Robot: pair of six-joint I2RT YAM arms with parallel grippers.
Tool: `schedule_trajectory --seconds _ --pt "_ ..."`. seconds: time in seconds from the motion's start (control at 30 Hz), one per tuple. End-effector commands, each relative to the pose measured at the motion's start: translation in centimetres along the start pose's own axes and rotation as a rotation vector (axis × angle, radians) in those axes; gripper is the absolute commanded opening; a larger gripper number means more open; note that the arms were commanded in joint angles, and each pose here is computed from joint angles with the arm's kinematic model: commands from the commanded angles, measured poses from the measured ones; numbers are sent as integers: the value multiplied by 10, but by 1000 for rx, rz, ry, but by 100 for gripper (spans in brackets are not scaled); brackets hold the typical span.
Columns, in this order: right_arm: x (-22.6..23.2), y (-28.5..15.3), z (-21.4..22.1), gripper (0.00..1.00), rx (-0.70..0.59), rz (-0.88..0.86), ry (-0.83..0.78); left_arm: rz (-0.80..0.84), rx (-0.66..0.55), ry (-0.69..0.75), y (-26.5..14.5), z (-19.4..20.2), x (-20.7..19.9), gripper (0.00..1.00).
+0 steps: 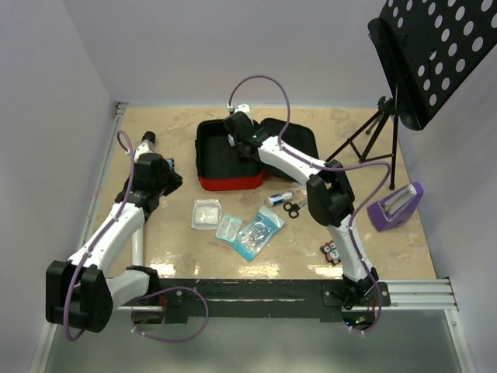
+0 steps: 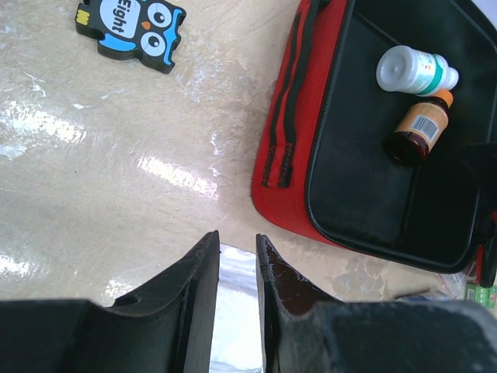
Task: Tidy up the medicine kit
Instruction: Adjust the pill bottle in the medicine box.
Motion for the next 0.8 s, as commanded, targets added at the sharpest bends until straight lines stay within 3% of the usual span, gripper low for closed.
schedule_trajectory --seconds 0.0,0.37,0.77 --pt "-16 12 32 0 74 90 -91 33 -26 -6 3 -11 -11 29" --pt "-13 35 59 0 115 106 -121 38 -13 -23 19 -18 -22 29" --pt "8 55 27 0 22 81 -47 13 2 0 19 -10 -14 29"
Point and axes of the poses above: each gripper's point midway between its finger pads, its own y axis out along the fingers, its own x axis along the line the jaws close on, z = x × y, the point moved 1 cm from there along -y, back along the fingers, and after that the axes turned 5 degrees about y, right-handed, at the moved point
